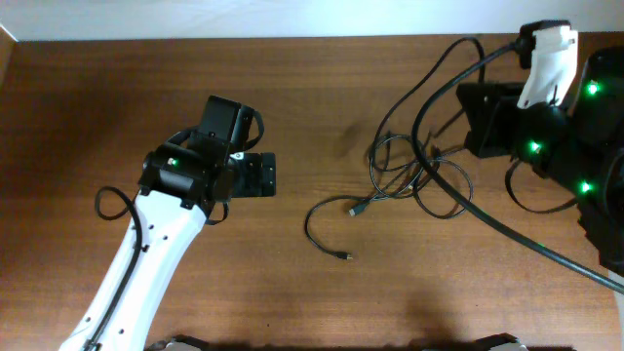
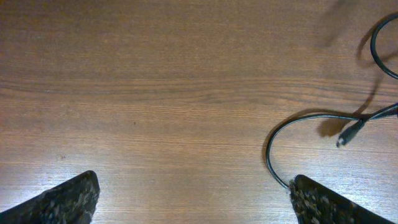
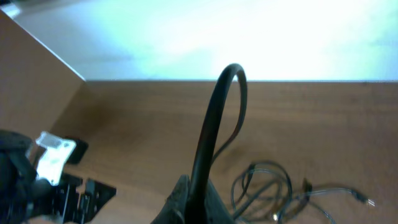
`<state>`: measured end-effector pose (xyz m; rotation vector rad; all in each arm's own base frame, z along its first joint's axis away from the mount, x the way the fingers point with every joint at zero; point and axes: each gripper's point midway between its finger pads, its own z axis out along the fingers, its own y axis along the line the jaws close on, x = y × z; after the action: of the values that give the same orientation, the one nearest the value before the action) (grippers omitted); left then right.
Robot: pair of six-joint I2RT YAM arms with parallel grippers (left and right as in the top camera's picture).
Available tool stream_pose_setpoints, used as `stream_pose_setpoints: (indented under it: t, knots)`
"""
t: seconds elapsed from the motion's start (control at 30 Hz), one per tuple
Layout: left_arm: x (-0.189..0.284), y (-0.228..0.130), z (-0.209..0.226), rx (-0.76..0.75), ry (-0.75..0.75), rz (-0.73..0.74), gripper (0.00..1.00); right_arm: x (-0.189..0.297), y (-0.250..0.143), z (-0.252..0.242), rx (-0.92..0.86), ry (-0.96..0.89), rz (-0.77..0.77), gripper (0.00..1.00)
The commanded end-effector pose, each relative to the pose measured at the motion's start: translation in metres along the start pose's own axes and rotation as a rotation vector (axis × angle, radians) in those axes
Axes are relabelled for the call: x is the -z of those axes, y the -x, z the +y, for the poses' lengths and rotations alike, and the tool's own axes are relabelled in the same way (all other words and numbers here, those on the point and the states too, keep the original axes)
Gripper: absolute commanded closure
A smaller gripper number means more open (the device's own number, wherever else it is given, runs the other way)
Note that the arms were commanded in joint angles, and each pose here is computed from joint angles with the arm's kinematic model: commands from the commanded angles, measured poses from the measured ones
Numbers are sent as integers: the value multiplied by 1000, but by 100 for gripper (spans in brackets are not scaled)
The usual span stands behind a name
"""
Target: Untangle cables
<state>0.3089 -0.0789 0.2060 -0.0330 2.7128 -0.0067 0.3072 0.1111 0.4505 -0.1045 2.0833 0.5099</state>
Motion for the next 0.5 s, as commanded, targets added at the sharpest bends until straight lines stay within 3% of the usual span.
stream_pose_setpoints:
  t: [0.0, 0.07, 0.1, 0.27, 0.37, 0.47]
  knots:
    - [6, 3, 2, 16, 2, -22, 1, 20, 15, 7, 16, 13, -82, 96]
    - [6, 3, 2, 16, 2, -22, 1, 25, 22, 5, 49, -3, -116, 96]
    - [6, 3, 2, 16, 2, -22, 1, 29, 31, 5, 150, -22, -158, 96]
    - [6, 3, 2, 16, 2, -22, 1, 52, 65, -20, 323, -235, -307, 96]
    - [6, 3, 2, 16, 2, -22, 1, 64, 69, -20, 495, -277, -322, 96]
    - [6, 3, 2, 16, 2, -22, 1, 70, 69, -20, 519, -293, -330, 96]
